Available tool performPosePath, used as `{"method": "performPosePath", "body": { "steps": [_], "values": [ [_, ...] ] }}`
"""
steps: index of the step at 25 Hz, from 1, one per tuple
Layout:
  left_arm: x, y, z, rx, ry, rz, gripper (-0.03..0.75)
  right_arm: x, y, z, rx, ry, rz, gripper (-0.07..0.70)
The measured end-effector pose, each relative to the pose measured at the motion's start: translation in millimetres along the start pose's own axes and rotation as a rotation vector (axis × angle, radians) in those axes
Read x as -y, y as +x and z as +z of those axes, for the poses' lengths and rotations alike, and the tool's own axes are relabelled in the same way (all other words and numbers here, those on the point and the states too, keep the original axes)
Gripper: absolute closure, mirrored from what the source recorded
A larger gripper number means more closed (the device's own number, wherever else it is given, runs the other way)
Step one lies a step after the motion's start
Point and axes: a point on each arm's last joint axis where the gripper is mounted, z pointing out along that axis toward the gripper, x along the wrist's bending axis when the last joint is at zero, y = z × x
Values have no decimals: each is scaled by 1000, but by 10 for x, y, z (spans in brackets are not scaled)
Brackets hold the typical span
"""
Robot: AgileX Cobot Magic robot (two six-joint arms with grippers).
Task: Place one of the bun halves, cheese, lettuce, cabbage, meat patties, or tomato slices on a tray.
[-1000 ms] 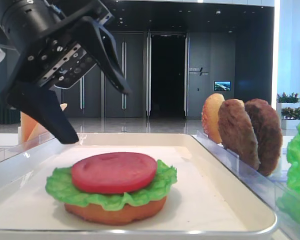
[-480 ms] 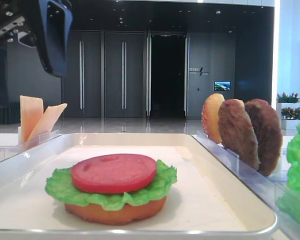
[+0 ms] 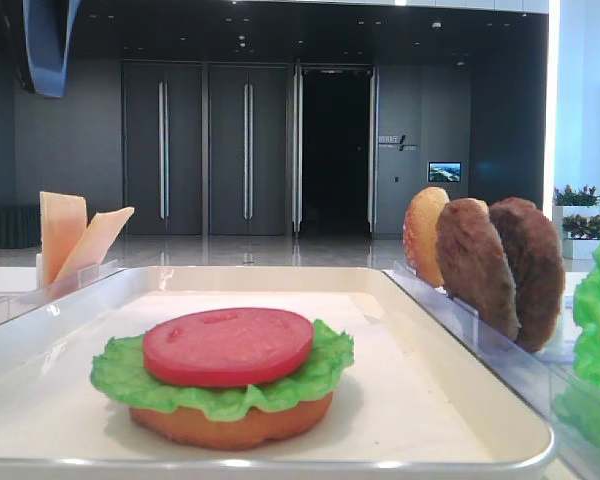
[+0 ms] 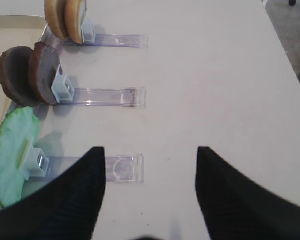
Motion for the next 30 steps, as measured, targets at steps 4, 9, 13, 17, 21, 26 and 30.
{"method": "performPosePath", "body": {
  "steps": [4, 9, 13, 17, 21, 26, 30],
  "values": [
    [-20, 150, -22, -41, -8, -17, 48, 0, 0, 0, 0, 0, 0, 217],
    [-31, 660, -91, -83, -24, -114, 78, 0, 0, 0, 0, 0, 0, 217],
    [35, 1113, -153, -114, -31, -180, 83, 0, 0, 0, 0, 0, 0, 217],
    [127, 1441, -203, -137, -34, -255, 83, 0, 0, 0, 0, 0, 0, 217],
    [179, 1578, -225, -142, -37, -290, 83, 0, 0, 0, 0, 0, 0, 217],
    [208, 1574, -270, -146, -50, -290, 83, 0, 0, 0, 0, 0, 0, 217],
    [451, 1426, -497, -151, -118, -279, 83, 0, 0, 0, 0, 0, 0, 217]
  ]
}}
